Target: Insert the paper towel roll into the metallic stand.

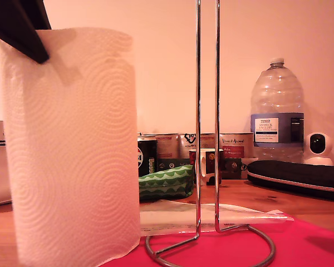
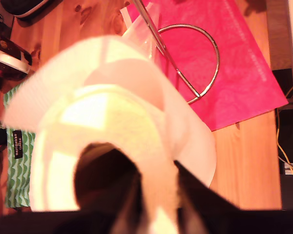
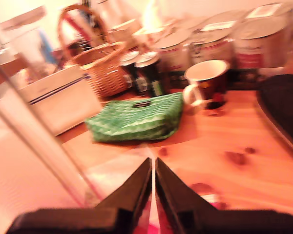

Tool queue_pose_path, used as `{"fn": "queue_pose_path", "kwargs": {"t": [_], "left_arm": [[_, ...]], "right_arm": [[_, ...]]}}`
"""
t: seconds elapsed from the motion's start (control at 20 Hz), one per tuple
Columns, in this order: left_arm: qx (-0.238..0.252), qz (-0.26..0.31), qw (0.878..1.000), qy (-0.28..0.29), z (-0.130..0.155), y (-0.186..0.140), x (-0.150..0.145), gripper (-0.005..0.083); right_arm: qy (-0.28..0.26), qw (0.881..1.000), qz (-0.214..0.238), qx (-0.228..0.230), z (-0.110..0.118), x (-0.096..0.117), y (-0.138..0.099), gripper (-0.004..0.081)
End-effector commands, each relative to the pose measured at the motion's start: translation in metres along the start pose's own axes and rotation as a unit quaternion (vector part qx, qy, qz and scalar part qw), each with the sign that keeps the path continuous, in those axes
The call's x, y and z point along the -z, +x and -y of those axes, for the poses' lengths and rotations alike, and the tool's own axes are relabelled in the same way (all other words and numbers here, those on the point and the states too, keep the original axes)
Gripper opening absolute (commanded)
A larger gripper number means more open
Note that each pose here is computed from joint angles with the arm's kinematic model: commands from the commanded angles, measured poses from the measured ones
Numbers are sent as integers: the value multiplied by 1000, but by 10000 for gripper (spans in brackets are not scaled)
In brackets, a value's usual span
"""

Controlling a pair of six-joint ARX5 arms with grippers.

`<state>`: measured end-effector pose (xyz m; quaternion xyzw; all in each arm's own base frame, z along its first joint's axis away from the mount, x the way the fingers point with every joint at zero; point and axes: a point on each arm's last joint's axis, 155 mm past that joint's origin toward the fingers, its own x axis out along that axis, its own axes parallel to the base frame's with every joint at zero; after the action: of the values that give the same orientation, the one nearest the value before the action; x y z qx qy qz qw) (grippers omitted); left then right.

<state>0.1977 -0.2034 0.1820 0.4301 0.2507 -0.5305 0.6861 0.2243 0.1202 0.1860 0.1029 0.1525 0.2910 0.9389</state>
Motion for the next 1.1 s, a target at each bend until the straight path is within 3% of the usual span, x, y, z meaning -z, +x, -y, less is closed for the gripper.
{"fn": "queue_pose_path", "kwargs": {"t": [0.0, 0.2, 0.35, 0.55, 0.7, 0.95, 1.05], "left_arm": [[11, -9, 1000, -4, 3, 6, 4, -21], [6, -12, 1000, -4, 2, 5, 5, -21], [5, -13, 1000, -3, 1, 5, 5, -21], [-5, -7, 1000, -1, -4, 5, 2, -21], [-11, -2, 1000, 1, -7, 5, -1, -21], [-13, -1, 1000, 1, -8, 5, -1, -21], [-13, -1, 1000, 1, -8, 5, -1, -21]], "right_arm": [[2, 1000, -16, -23, -8, 7, 3, 100], [-15, 994, -50, -96, -37, 21, 9, 129], [-53, 989, -45, -126, -52, 19, 15, 178], [-79, 979, -82, -169, -71, 40, 28, 224], [-141, 970, -110, -164, -70, 61, 46, 287], [-144, 961, -173, -161, -62, 99, 70, 287], [-152, 960, -172, -161, -58, 104, 82, 288]]}}
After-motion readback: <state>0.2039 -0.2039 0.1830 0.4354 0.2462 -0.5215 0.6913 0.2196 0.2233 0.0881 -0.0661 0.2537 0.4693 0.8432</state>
